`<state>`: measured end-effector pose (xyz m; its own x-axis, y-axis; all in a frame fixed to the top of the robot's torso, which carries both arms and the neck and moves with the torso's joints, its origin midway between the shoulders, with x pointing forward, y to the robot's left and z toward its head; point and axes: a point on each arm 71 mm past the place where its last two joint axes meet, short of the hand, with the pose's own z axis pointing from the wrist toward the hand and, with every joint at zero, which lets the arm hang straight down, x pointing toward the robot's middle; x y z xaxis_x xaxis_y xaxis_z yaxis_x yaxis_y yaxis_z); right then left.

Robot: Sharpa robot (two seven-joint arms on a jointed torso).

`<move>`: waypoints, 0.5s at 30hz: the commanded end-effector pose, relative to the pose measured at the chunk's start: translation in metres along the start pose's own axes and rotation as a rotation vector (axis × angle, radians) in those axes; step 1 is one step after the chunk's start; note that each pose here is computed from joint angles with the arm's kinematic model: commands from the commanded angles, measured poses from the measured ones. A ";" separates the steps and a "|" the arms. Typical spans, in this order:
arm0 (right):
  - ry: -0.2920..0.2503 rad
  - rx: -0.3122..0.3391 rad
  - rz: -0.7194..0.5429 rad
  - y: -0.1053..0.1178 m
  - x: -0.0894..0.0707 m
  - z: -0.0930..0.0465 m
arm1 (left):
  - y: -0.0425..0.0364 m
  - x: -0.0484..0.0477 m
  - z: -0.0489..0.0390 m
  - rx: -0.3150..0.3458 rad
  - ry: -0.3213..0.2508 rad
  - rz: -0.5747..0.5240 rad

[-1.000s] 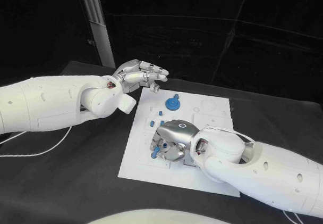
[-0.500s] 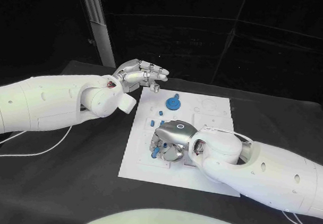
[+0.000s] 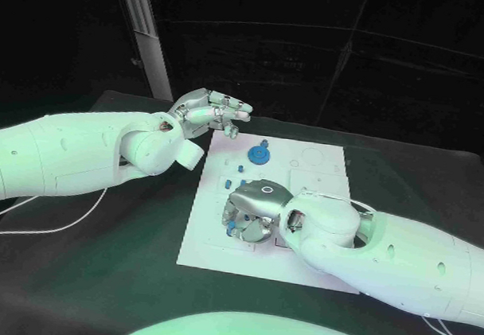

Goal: Assemble the parts on the task board

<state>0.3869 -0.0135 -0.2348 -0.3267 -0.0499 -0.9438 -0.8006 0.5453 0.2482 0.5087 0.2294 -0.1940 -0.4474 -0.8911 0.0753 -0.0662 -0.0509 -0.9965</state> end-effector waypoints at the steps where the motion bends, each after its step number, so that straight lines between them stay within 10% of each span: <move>1: -0.052 -0.020 0.002 0.001 -0.004 -0.001 | -0.0008 0.0011 0.0001 -0.001 0.014 -0.009; 15: -0.134 -0.015 0.091 -0.011 -0.009 -0.032 | -0.0006 -0.0007 -0.0005 -0.004 0.012 -0.009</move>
<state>0.3840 -0.0459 -0.2271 -0.3197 0.0433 -0.9465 -0.7840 0.5489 0.2899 0.5087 0.2308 -0.1944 -0.4476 -0.8910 0.0757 -0.0716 -0.0487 -0.9962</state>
